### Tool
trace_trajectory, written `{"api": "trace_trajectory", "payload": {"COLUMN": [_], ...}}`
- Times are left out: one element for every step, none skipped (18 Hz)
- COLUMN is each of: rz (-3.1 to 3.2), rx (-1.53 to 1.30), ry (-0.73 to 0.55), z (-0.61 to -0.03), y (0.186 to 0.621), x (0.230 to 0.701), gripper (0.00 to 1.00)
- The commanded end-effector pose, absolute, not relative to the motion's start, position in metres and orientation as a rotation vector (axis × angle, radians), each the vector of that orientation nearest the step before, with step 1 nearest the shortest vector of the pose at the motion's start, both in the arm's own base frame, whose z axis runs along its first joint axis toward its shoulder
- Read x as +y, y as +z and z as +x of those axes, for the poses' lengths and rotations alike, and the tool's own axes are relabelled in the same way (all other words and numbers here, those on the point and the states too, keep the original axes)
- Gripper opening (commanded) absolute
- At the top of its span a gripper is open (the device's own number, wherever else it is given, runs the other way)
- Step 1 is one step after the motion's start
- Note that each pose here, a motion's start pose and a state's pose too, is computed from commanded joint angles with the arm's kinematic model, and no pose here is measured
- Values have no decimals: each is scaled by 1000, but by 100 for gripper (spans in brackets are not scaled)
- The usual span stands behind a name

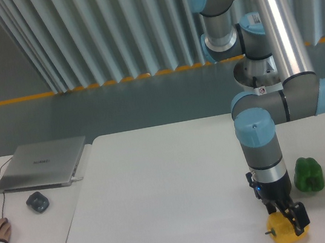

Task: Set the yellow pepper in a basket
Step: 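Close the gripper on the yellow pepper's top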

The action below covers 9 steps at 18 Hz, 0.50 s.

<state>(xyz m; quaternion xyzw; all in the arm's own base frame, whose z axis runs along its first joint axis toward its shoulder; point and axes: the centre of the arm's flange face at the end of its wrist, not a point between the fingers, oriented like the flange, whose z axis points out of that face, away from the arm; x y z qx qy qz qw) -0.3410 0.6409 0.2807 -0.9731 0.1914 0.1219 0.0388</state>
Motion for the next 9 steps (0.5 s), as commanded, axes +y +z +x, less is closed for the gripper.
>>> {"api": "trace_trajectory", "payload": {"rz": [-2987, -2990, -2988, -2989, -2989, -2989, -2992, -2992, -2996], "rx": [587, 588, 590, 590, 590, 590, 586, 579, 568], "ry": [372, 372, 374, 372, 372, 372, 369, 368, 364], "z": [-341, -341, -341, -340, -340, -340, -340, -339, -340], "y": [279, 278, 278, 278, 278, 278, 276, 276, 274], "x": [641, 641, 641, 641, 641, 641, 641, 642, 642], "gripper": [100, 100, 100, 100, 100, 100, 100, 100, 100]}}
